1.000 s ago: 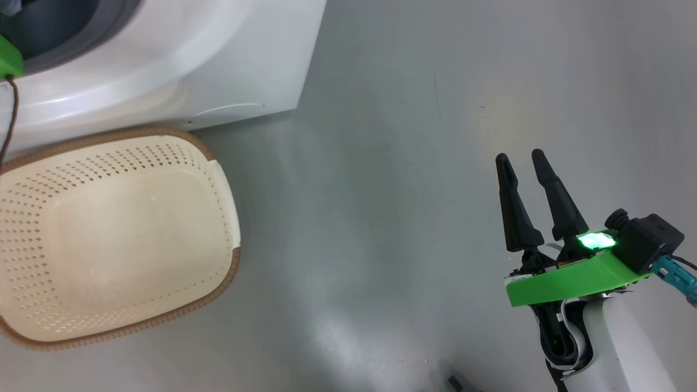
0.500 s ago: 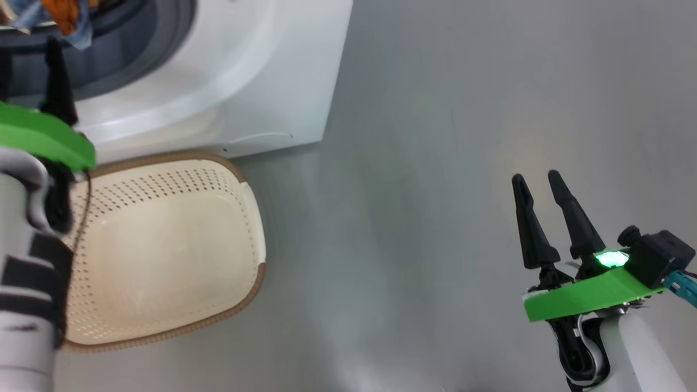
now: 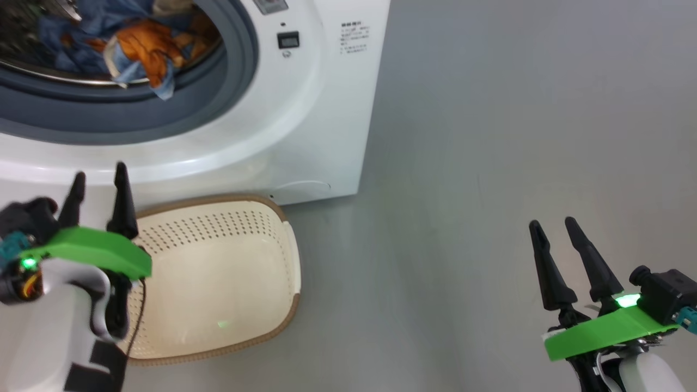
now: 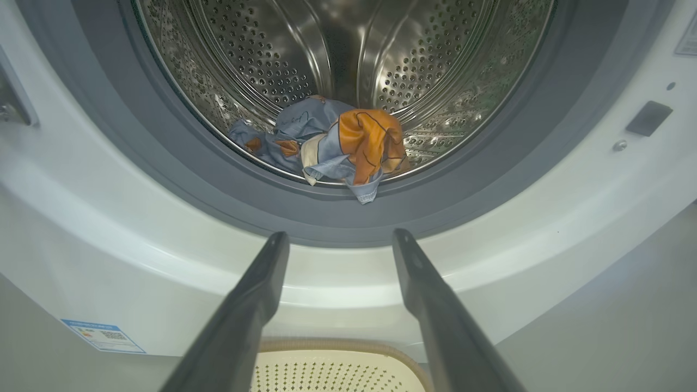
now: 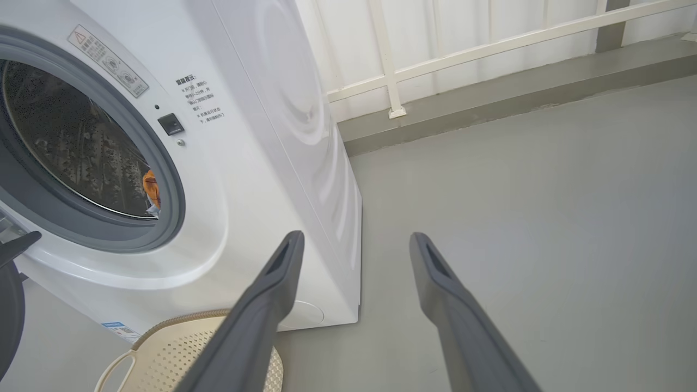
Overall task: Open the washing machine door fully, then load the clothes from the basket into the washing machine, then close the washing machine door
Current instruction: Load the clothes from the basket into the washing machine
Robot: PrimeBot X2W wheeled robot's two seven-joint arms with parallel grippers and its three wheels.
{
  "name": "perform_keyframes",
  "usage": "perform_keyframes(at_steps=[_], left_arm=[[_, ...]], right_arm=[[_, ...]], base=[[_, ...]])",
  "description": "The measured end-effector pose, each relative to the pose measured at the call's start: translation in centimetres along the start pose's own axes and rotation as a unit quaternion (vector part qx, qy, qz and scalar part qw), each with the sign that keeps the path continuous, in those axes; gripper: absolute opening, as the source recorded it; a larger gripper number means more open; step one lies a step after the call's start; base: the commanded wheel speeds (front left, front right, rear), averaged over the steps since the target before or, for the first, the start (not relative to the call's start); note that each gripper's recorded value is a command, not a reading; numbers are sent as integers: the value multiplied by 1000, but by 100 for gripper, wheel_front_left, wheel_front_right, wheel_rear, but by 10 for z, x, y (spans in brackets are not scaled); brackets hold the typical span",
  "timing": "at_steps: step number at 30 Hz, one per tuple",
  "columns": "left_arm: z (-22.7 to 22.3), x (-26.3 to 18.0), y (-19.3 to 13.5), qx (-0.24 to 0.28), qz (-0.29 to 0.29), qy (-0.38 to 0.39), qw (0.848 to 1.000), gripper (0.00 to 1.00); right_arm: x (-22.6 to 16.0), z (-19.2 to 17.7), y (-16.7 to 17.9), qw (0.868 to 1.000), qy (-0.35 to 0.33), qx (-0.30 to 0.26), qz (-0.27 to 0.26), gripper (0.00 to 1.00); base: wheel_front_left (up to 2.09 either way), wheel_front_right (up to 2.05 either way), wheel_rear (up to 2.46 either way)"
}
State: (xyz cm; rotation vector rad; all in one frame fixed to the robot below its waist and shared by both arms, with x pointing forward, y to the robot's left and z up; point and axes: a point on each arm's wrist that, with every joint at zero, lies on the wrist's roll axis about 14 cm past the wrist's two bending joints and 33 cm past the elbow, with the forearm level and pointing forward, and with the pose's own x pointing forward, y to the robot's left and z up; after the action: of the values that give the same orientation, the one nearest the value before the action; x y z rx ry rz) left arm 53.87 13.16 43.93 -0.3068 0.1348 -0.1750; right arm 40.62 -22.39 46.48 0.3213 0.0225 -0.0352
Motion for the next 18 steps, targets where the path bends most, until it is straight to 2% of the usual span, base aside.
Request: perform_keyframes(at_steps=[18], left_arm=[[15,-118,13,17,35,-31,999,100]], right_arm=[[-46,22,3,1000,-19,-7,17,100]], base=[[0,0,0]])
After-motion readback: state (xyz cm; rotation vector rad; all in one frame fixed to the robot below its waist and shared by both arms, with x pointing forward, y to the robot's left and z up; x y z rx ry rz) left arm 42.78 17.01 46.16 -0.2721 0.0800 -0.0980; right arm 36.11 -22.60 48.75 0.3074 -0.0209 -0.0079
